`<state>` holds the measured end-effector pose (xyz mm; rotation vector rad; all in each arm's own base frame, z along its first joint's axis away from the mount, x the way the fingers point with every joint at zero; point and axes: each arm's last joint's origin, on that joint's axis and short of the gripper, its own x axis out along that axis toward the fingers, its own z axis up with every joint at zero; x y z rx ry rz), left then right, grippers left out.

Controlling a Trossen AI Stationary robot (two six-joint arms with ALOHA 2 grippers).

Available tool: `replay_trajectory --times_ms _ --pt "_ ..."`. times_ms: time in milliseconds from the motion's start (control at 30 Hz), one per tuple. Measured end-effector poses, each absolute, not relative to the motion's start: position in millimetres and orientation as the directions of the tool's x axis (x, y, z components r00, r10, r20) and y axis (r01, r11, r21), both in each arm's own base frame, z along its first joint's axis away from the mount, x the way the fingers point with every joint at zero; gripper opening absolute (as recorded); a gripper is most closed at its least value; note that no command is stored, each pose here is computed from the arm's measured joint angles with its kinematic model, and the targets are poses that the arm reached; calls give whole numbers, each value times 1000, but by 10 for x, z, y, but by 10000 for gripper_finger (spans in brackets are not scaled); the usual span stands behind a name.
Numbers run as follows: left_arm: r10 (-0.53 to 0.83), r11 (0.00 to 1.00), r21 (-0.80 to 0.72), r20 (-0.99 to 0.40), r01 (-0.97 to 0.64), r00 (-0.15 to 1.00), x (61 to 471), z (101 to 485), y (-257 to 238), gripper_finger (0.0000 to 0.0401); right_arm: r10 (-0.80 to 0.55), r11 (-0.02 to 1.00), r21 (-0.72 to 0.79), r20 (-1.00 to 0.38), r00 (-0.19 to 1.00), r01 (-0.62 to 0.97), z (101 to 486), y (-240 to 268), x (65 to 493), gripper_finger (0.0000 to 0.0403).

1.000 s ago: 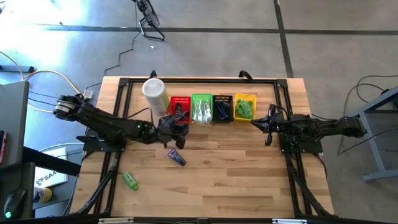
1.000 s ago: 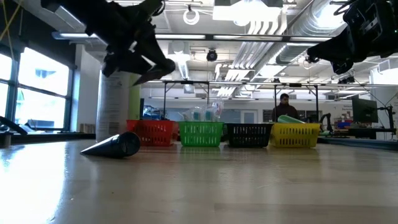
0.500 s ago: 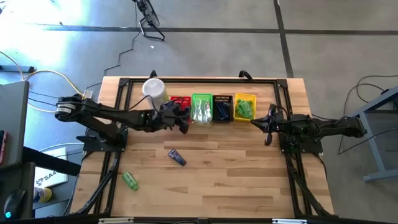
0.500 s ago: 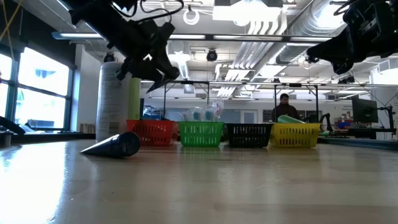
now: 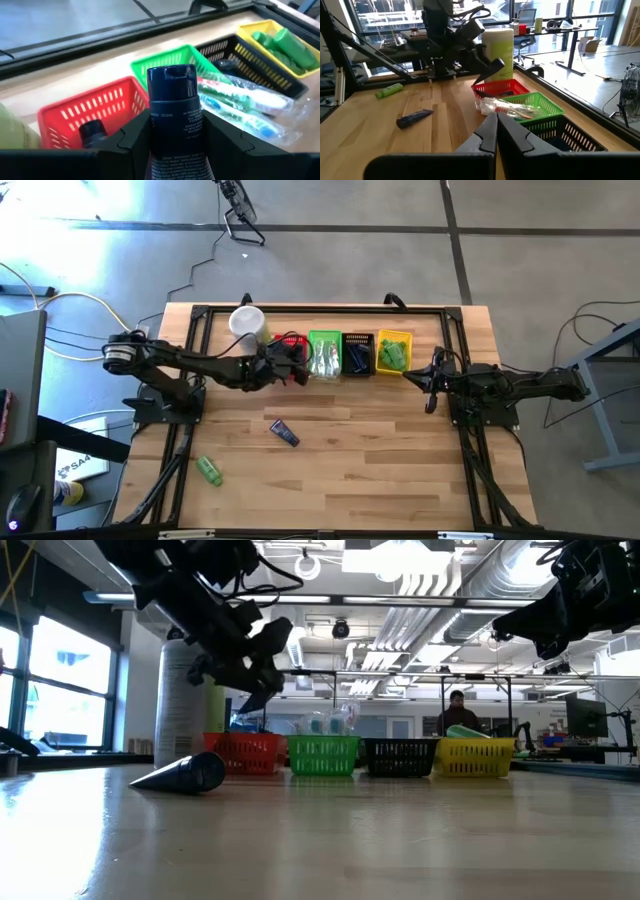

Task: Pick & Place Travel size toiletries
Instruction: Put the blue shave cream into the red bin

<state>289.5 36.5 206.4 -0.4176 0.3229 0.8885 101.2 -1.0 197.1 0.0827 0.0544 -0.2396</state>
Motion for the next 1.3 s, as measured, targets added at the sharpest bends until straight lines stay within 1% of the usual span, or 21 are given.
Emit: replay_trajectory --times_ms 600,700,867,967,1133,1300 --pt "691 550 -212 -429 -808 583 2894 2070 366 157 -234 969 63 -64 970 238 1971 -10 1012 2" --pt "695 546 -211 -427 -811 579 2893 2070 374 175 -234 969 63 -64 970 238 1971 -10 1012 2" --pt "705 530 -213 -426 -821 566 2886 2071 420 223 -234 969 62 -64 970 238 1971 -10 1012 2" --pt "713 521 -212 -425 -827 558 2881 2071 446 239 -234 969 61 -64 970 238 1971 -10 1012 2" --pt "716 518 -217 -420 -828 558 2883 2076 458 238 -234 969 61 -64 970 238 1971 -10 1012 3" --pt "671 558 -256 -421 -789 611 2910 2096 445 216 -234 969 61 -64 970 238 1971 -10 1012 3"
